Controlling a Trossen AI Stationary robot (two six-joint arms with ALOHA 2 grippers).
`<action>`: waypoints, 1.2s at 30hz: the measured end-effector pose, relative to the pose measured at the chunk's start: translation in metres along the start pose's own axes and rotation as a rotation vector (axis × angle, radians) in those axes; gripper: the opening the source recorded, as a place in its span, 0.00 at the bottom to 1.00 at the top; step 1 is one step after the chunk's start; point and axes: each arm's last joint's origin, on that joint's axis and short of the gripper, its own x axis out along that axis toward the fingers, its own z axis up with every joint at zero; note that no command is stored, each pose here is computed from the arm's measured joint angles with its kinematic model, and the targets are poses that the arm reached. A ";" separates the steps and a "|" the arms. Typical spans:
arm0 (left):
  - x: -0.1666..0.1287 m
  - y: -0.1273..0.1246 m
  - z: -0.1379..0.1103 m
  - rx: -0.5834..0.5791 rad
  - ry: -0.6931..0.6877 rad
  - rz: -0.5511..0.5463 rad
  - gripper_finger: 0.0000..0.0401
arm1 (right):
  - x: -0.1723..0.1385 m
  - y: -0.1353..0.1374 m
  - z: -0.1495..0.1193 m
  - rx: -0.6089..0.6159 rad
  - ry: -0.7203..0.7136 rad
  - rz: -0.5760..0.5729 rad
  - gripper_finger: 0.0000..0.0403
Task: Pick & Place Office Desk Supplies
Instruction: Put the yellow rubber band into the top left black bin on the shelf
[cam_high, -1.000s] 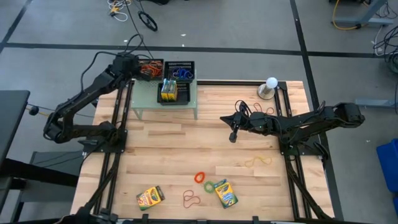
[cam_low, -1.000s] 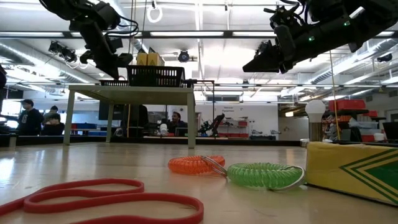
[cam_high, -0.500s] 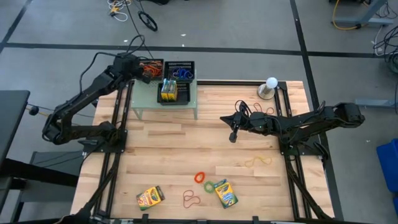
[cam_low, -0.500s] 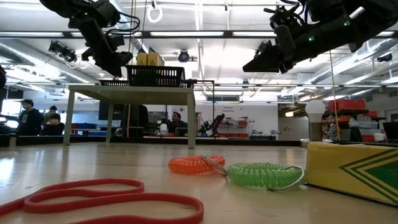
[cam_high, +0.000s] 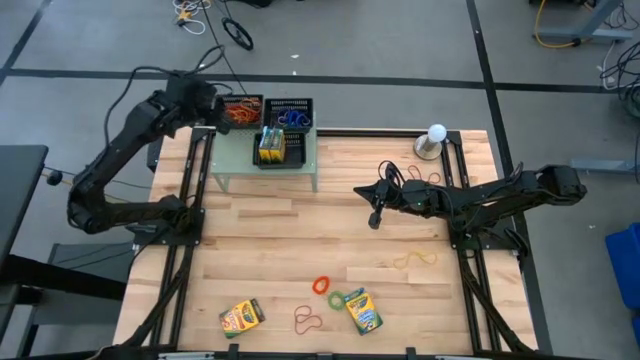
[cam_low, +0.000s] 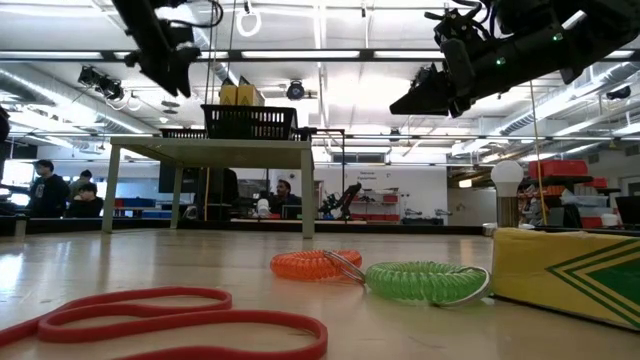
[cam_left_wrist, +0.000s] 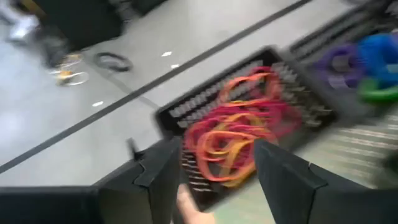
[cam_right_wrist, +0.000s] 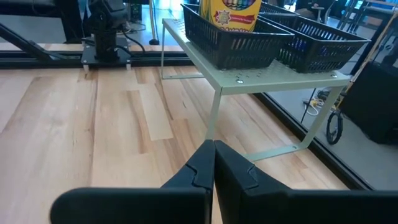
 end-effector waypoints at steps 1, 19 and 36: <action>-0.006 -0.001 0.001 0.000 -0.009 -0.037 0.50 | 0.000 0.000 0.000 0.000 0.000 0.000 0.03; -0.029 -0.142 -0.110 0.045 -0.465 -0.630 0.03 | 0.000 0.000 0.000 0.022 0.000 0.000 0.03; -0.007 -0.200 -0.168 0.072 -0.577 -0.733 0.03 | 0.000 -0.001 0.005 0.097 -0.051 -0.001 0.03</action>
